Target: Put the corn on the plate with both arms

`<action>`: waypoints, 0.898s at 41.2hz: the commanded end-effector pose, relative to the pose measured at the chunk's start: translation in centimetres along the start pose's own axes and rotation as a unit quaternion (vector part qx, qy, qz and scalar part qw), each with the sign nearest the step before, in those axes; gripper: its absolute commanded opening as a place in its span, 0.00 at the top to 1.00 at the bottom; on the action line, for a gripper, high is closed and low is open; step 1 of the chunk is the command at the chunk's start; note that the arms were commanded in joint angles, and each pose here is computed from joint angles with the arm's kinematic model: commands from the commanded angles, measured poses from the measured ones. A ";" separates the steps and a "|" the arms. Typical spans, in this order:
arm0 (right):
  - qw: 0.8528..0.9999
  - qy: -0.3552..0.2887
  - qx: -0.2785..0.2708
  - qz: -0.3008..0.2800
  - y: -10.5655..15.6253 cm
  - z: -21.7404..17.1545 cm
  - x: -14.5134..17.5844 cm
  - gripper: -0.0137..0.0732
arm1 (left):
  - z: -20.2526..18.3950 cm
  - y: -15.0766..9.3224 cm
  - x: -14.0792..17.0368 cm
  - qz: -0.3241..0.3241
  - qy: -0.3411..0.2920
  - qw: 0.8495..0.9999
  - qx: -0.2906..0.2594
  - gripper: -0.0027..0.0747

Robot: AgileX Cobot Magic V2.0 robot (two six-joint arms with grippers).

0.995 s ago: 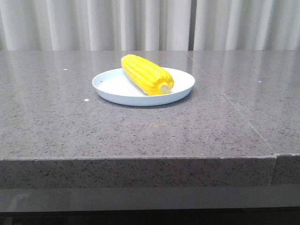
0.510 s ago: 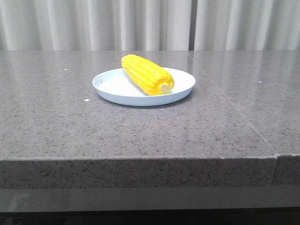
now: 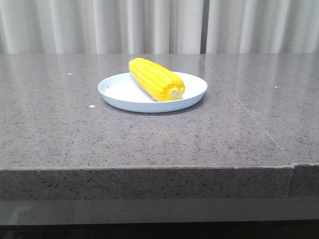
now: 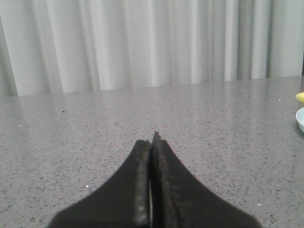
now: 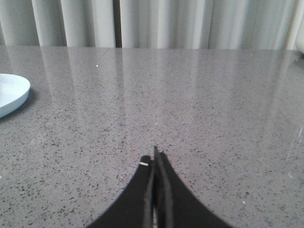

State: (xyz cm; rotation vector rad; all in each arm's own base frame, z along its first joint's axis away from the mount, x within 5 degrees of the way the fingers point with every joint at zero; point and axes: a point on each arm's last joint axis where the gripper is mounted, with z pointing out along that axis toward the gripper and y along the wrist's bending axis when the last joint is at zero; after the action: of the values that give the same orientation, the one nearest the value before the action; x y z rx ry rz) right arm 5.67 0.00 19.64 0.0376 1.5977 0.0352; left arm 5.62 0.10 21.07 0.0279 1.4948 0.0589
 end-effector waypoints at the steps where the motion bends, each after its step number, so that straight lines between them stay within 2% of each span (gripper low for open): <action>1: 0.998 -0.067 0.002 -0.011 0.0 -0.3 -1.5 0.92 | -0.2 0.0 -0.7 -0.004 -0.044 0.999 -0.002 0.99; 37: 0.998 -0.069 0.010 -0.002 -0.1 -0.3 -1.5 0.92 | -0.2 0.0 -0.7 -0.004 -0.044 0.999 -0.002 0.99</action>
State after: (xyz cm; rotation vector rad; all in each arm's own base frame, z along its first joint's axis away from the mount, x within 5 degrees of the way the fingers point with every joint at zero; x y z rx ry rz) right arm 5.67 -0.13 19.76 0.0573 1.5767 0.0203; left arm 5.62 0.10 21.07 0.0279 1.4948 0.0589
